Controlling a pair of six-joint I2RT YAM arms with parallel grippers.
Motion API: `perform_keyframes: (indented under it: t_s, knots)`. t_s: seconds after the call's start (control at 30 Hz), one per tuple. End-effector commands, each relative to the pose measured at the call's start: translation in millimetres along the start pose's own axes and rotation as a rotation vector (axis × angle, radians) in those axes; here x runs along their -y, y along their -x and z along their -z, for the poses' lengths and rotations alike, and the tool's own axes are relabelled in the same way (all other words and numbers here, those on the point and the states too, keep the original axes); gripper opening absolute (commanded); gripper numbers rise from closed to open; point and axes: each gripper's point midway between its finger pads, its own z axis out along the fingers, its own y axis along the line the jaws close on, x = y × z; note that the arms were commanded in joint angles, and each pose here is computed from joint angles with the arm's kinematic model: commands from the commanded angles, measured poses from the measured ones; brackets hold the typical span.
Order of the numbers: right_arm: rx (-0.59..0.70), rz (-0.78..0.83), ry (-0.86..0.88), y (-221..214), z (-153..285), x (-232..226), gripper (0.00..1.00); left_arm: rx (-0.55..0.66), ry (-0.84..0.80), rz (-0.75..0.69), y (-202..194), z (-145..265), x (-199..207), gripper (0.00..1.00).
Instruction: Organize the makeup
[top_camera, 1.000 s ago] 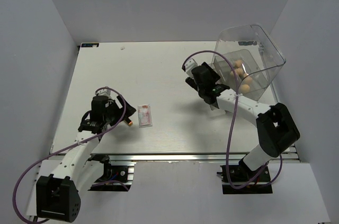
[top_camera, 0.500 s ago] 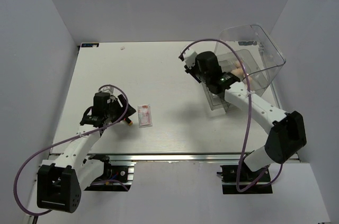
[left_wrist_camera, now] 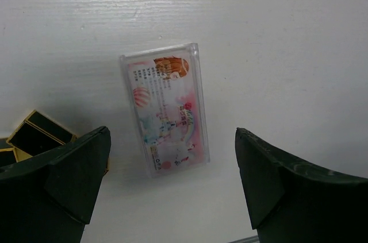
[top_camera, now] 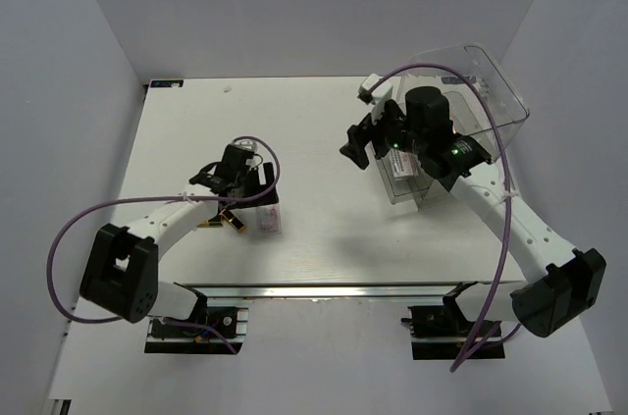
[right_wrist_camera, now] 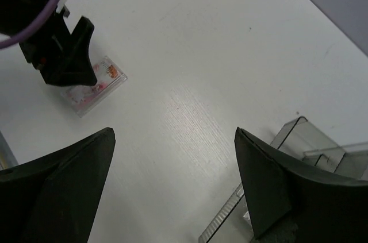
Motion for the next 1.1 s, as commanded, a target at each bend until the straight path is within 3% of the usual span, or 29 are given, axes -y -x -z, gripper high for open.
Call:
perform_keyframes:
  t_s: [0.0,0.13,0.3,0.6,0.83,1.0,1.07]
  knots:
    - [0.065,-0.169,-0.073,12.6,16.0,17.2,0.89,-0.002,0.138,-0.029,2.5,-5.5,-15.5,0.98]
    - [0.095,-0.28,-0.162,9.8,34.2,45.7,0.89,-0.028,0.184,-0.037,-4.0,-16.5,-21.0,0.98]
    - [0.115,-0.341,-0.17,6.7,45.1,48.6,0.89,-0.053,0.156,-0.066,-7.1,-27.6,-6.5,0.98]
    - [0.13,-0.364,-0.19,-1.4,59.9,47.6,0.89,-0.089,0.125,-0.079,-18.5,-39.2,11.6,0.98]
    - [0.142,-0.378,-0.194,-2.9,68.3,46.4,0.89,-0.152,0.225,-0.073,-38.2,-51.2,-2.1,0.98]
    - [0.154,-0.391,-0.204,-4.0,74.6,46.9,0.89,-0.147,0.281,-0.066,-37.4,-55.8,-2.6,0.91]
    - [0.158,-0.393,-0.205,-4.7,77.4,45.9,0.89,-0.152,0.309,-0.062,-36.6,-57.7,-3.2,0.79]
